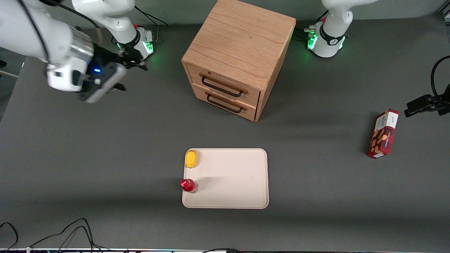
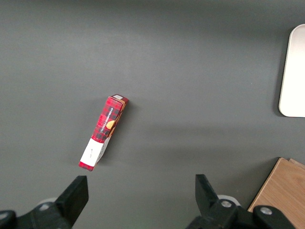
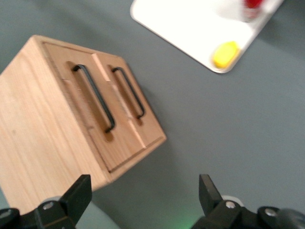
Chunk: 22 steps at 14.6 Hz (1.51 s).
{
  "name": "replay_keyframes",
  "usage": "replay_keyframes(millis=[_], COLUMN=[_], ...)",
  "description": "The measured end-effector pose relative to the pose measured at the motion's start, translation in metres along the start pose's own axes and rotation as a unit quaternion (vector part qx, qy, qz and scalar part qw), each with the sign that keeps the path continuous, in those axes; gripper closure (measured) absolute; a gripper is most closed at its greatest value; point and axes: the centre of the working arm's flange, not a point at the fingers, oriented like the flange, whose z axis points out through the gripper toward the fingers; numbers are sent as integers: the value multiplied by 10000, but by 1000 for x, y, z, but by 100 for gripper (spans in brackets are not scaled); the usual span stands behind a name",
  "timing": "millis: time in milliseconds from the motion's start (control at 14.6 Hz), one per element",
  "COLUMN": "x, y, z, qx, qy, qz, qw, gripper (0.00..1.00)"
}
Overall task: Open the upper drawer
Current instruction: 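Move the right gripper toward the upper drawer's black handle, then hook the right gripper onto the upper drawer's black handle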
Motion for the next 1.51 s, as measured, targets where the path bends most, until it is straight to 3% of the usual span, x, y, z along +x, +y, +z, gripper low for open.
replay_keyframes(millis=[275,549,824,1235,1510], x=[53,84,99,104,102], y=[-28,-45,-45,-42,-45], z=[79,166,226,249,268], qx=[383,830,1137,1189,1057], qy=[-160,-621,-913,-960,-935], qz=[-929,-1240,-1282,-1279,-1301], qw=[9948,9869,9810,9800,9814], gripper=[0,0,0,0,0])
